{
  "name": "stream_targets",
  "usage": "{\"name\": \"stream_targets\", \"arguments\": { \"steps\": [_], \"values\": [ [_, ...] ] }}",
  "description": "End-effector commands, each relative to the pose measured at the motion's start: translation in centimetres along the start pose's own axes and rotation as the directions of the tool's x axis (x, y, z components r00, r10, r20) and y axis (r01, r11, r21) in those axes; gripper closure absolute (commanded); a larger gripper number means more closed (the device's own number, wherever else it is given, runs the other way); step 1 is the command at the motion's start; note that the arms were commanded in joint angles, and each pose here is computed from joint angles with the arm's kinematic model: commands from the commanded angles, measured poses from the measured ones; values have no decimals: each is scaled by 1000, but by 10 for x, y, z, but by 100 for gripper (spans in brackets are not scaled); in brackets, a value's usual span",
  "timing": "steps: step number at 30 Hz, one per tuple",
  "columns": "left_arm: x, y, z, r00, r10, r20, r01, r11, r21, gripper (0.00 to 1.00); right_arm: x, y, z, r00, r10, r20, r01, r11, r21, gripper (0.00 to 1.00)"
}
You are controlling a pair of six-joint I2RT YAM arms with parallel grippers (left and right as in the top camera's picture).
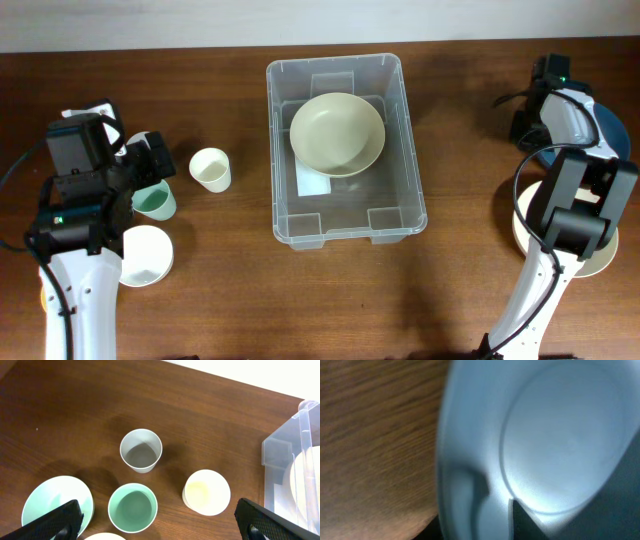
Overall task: Pack container
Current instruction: 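Release bowl and move right gripper to the dark blue bowl, then grasp the dark blue bowl and place it into the bin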
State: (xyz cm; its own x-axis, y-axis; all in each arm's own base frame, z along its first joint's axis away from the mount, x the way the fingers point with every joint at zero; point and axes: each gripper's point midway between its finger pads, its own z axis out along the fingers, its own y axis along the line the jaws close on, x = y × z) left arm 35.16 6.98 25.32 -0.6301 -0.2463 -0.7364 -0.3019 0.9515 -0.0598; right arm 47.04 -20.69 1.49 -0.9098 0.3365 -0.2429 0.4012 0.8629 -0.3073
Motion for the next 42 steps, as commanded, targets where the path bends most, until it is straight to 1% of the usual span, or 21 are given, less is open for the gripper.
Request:
{"name": "stream_targets", "arguments": {
  "steps": [1,2,3,4,8,11,15,18,21,23,24,25,27,30,32,36,39,42],
  "values": [
    [-6,1,-2,1000,-13,16,13,1000,-3,1,0,-5,5,1000,9,-1,-9,1000,24,82],
    [-6,1,-2,1000,-13,17,13,1000,-3,0,-1,-5,4,1000,10,2,-10,1000,24,86],
    [-6,1,-2,1000,-12,16,13,1000,-3,1,-1,-5,4,1000,11,6,-11,1000,24,92],
    [-6,1,-2,1000,-12,16,13,1000,-3,1,-2,-5,4,1000,12,10,-12,1000,23,96],
    [-6,1,-2,1000,-12,16,13,1000,-3,1,-7,-6,-1,1000,18,26,-18,1000,22,96],
    [-6,1,-2,1000,-12,16,13,1000,-3,1,-20,-10,-20,998,28,63,-29,999,19,96],
    [-6,1,-2,1000,-12,16,13,1000,-3,1,-47,-16,-77,985,35,166,-36,999,0,96],
    [-6,1,-2,1000,-12,16,12,1000,-3,1,-63,-3,-136,965,-43,261,60,996,-59,96],
    [-6,1,-2,1000,-12,16,12,1000,-4,0,-66,22,-194,929,-128,348,176,978,-110,96],
    [-6,1,-2,1000,-12,15,12,1000,-4,1,-61,49,-232,893,-192,407,274,950,-153,96],
    [-5,1,-2,1000,-12,14,12,1000,-4,1,-54,73,-258,856,-245,455,357,917,-178,96],
    [-5,1,-2,1000,-12,12,12,1000,-4,1,-48,90,-274,828,-283,485,413,892,-184,96],
    [-5,1,-2,1000,-12,12,12,1000,-4,1,-35,121,-297,771,-357,527,507,846,-168,96],
    [-5,1,-2,1000,-12,12,12,1000,-4,0,-6,177,-322,653,-496,573,668,733,-127,96],
    [-5,1,-2,1000,-12,12,12,1000,-4,1,17,212,-334,573,-565,594,751,653,-103,96],
    [-5,1,-2,1000,-12,12,12,1000,-4,0,62,270,-349,389,-680,621,880,473,-34,96],
    [-5,1,-2,1000,-12,12,12,1000,-5,1,89,303,-350,322,-709,627,920,391,-30,96],
    [-5,1,-2,1000,-12,12,12,1000,-5,1,117,333,-340,269,-729,630,955,286,-77,96]
  ]
}}
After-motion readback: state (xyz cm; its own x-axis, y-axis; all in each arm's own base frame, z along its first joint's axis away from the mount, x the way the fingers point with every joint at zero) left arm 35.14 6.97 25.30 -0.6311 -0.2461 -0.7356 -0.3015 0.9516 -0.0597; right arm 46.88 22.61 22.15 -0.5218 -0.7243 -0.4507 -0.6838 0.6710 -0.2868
